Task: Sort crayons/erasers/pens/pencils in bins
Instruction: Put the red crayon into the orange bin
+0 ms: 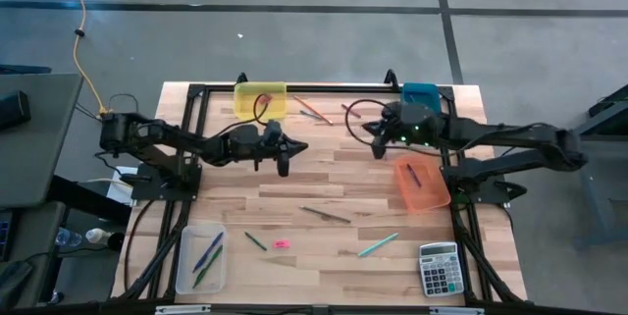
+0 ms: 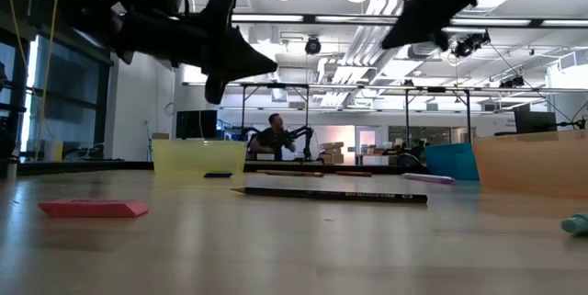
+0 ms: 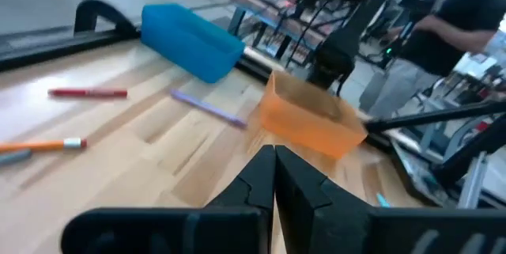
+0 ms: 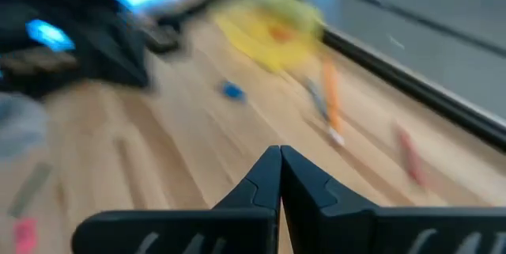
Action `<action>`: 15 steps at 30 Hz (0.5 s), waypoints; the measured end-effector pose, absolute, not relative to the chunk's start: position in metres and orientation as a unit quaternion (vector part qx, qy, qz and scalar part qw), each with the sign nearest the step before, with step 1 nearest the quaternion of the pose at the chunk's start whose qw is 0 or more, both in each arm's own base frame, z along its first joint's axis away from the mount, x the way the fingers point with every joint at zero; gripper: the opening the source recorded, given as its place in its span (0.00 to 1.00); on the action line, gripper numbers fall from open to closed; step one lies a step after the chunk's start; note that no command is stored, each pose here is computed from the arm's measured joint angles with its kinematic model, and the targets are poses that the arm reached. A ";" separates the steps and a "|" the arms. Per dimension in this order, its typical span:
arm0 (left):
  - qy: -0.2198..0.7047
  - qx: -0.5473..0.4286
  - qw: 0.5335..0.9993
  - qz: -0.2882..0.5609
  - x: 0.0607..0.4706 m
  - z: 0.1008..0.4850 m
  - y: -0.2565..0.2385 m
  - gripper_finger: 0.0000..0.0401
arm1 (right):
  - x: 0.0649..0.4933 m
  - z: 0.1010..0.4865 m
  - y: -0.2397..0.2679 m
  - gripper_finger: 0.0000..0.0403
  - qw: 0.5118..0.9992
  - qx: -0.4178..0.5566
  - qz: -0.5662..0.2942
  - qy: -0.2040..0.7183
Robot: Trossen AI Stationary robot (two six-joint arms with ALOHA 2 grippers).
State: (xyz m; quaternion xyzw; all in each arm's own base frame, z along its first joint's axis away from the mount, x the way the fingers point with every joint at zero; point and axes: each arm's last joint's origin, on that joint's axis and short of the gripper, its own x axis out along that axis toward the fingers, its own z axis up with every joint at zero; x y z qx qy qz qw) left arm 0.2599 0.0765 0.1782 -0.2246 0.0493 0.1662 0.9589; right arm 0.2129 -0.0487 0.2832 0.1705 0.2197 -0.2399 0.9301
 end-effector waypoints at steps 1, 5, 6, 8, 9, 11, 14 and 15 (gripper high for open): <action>0.049 -0.222 0.959 0.167 0.259 0.179 0.077 0.00 | 0.209 0.289 -0.045 0.00 0.917 0.179 -0.259 0.245; 0.042 -0.209 0.964 0.156 0.254 0.186 0.080 0.00 | 0.198 0.310 -0.025 0.00 0.874 0.209 -0.305 0.316; 0.041 -0.206 0.966 0.150 0.253 0.188 0.080 0.00 | 0.198 0.315 -0.021 0.00 0.867 0.217 -0.312 0.321; 0.043 -0.199 0.969 0.137 0.251 0.191 0.081 0.00 | 0.200 0.319 -0.012 0.00 0.852 0.236 -0.325 0.335; 0.047 -0.194 0.971 0.130 0.250 0.193 0.081 0.00 | 0.201 0.317 -0.009 0.00 0.843 0.244 -0.333 0.346; 0.064 -0.184 0.973 0.125 0.247 0.193 0.080 0.00 | 0.204 0.310 -0.005 0.00 0.822 0.259 -0.349 0.367; 0.083 -0.175 0.972 0.130 0.242 0.196 0.078 0.00 | 0.207 0.292 -0.008 0.00 0.790 0.293 -0.368 0.393; 0.084 -0.174 0.972 0.132 0.241 0.197 0.078 0.00 | 0.208 0.285 -0.010 0.00 0.779 0.306 -0.369 0.404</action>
